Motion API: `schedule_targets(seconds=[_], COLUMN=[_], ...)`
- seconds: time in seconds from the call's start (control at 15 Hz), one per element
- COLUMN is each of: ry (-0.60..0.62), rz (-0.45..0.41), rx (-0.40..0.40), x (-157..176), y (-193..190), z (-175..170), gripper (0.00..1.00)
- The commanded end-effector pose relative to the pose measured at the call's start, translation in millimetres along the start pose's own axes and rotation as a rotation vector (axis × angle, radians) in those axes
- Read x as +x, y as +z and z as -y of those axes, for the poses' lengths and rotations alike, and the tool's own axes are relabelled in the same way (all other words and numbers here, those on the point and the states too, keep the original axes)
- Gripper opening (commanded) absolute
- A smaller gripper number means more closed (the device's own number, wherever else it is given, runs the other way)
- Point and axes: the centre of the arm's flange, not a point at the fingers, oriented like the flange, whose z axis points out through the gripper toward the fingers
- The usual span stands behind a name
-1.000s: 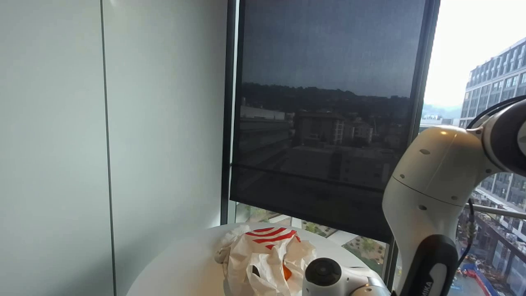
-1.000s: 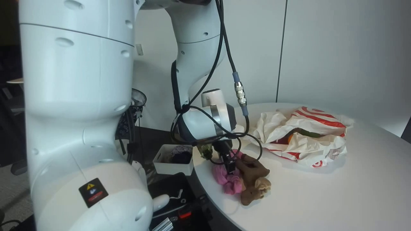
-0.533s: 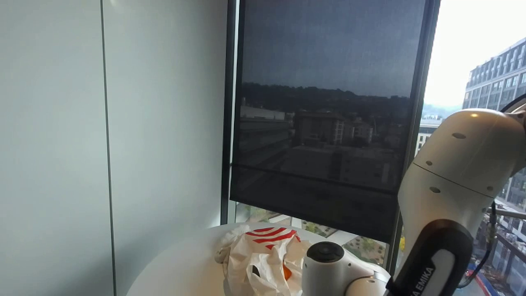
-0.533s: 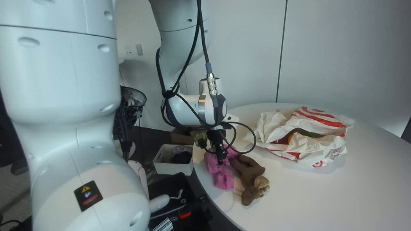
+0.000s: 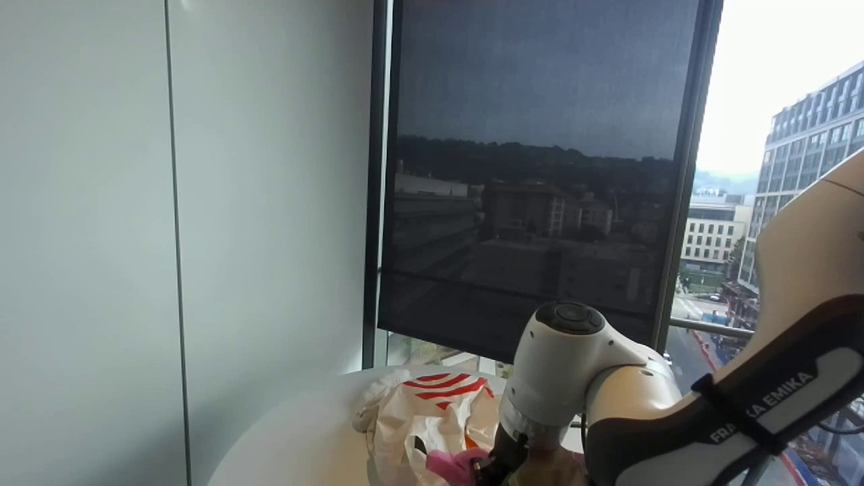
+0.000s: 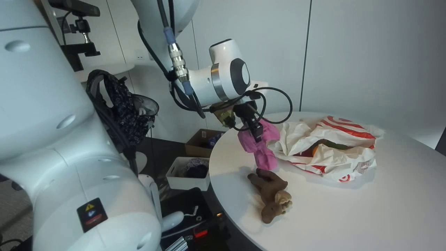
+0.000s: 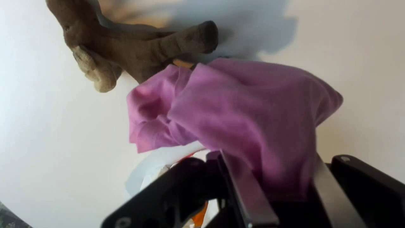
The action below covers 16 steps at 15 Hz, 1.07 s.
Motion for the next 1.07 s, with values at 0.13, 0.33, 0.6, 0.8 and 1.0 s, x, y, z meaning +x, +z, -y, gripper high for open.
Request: schedule_targets(seconds=[0.13, 0.33, 0.6, 0.8, 1.0], ry=[0.1, 0.081, -0.054, -0.155, -0.248], rz=[-0.237, -0.288, -0.319, -0.304, -0.281], rx=[-0.097, -0.24, -0.475, -0.623, -0.758], x=[56.1, 79.6, 99.2, 105.0, 106.8], y=[-13.9, -0.6, 18.6, 31.0, 46.9], z=[-26.3, -43.1, -41.5, -27.7, -18.8], gripper=[0.14, 0.14, 0.14, 0.14, 0.14])
